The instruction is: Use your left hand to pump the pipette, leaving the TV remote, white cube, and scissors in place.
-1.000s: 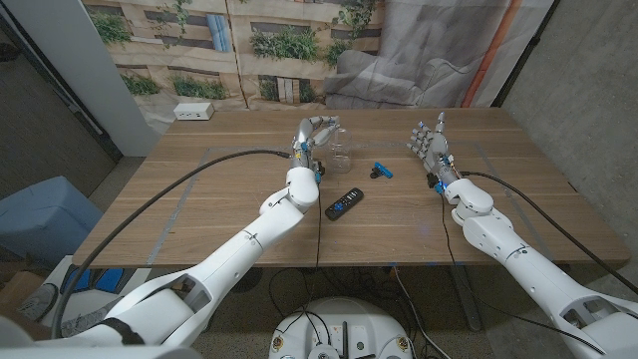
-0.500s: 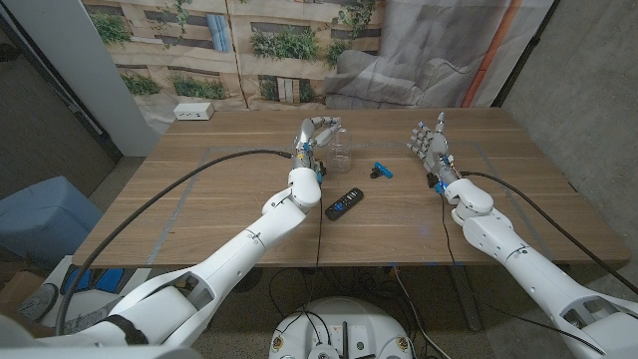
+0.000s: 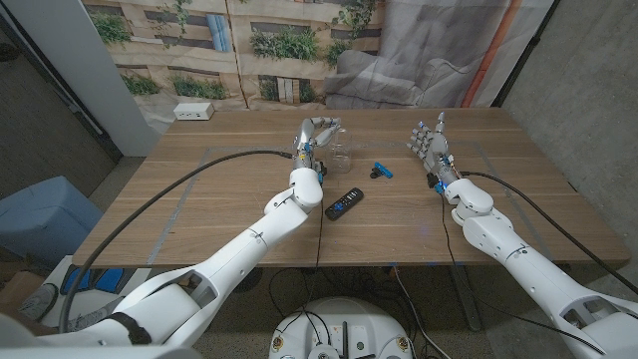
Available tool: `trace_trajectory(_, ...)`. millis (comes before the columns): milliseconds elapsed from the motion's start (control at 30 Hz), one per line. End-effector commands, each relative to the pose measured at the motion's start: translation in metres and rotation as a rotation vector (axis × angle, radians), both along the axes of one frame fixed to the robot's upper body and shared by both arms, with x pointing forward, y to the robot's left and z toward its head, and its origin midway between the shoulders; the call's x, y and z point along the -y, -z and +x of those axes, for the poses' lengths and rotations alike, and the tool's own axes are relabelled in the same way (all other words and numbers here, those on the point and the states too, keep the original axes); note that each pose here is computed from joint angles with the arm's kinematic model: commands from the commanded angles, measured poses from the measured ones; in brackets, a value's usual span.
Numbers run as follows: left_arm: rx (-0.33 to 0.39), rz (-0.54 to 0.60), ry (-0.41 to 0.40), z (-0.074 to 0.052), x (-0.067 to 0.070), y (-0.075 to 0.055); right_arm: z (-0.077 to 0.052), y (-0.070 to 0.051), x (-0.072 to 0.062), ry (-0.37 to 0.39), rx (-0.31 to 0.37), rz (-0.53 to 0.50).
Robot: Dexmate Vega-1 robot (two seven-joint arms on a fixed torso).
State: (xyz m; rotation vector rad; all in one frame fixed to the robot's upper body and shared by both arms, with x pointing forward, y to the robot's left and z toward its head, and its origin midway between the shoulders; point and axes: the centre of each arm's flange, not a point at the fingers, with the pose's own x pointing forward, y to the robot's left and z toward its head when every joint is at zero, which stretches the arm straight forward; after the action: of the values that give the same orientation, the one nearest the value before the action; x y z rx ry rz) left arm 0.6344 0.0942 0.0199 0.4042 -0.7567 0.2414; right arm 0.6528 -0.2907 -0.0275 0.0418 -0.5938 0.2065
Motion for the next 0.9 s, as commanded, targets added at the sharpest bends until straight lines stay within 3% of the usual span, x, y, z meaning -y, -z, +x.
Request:
trace_trajectory(33,0.018,-0.003,-0.029,0.0007,0.0005,-0.0010,0.0001,0.0001,0.0000,0.000,0.000,0.000)
trace_trajectory(533,0.055,0.025,-0.056,-0.0003,0.0030,-0.0028,-0.0001,0.0000,0.0000,0.000,0.000,0.000)
trace_trajectory(900,0.019,0.022,-0.031,0.0006,0.0026,0.0007,0.0000,0.0001,0.0001,0.000,0.000,0.000)
